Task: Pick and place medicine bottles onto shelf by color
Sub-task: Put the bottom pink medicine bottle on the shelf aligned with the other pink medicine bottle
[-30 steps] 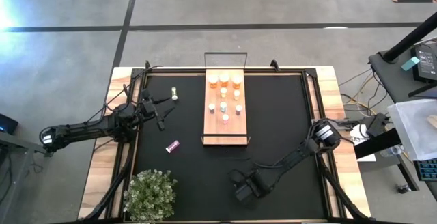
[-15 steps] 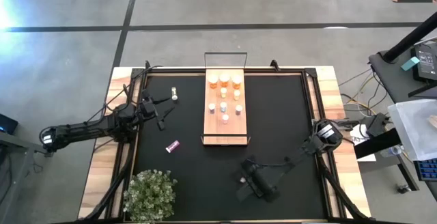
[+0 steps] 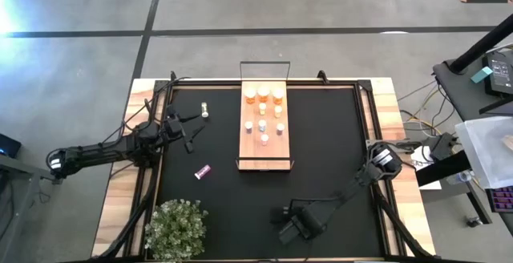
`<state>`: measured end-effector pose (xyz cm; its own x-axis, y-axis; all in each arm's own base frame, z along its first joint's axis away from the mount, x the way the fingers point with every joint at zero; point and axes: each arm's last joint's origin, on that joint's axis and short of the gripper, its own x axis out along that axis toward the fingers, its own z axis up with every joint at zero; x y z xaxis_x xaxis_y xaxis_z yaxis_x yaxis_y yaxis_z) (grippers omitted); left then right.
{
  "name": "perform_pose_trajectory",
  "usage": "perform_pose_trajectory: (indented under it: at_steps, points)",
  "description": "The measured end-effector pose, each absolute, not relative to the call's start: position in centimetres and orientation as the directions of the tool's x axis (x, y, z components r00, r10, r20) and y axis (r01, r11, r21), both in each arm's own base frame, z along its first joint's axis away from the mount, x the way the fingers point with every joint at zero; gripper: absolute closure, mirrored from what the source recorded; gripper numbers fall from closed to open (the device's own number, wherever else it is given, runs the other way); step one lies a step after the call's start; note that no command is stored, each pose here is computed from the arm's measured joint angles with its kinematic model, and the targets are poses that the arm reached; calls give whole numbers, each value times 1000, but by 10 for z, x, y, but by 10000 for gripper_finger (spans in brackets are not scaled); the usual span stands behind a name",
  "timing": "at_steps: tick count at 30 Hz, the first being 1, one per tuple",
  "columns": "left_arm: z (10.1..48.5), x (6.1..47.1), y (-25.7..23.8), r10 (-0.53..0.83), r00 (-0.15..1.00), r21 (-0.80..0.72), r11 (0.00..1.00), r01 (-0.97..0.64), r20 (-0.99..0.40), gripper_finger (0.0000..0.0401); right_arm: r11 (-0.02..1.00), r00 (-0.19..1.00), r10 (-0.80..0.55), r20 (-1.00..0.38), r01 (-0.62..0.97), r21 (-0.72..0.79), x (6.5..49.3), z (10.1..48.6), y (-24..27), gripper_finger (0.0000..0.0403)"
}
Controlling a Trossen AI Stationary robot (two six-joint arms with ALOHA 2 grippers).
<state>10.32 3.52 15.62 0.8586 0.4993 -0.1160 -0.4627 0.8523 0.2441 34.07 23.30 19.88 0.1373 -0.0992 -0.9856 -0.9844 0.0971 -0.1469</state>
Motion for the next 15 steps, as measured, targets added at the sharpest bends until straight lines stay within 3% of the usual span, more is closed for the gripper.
perform_pose_trajectory:
  at_steps: [9,15]
  points:
    - [156,103,35,499,859,244,852,-462,-117,202,-195,132,-100,-986,-974,-111,338,186,233,210]
    - [156,103,35,499,858,244,852,-462,-117,202,-305,140,-95,-986,-946,-105,337,178,233,211]
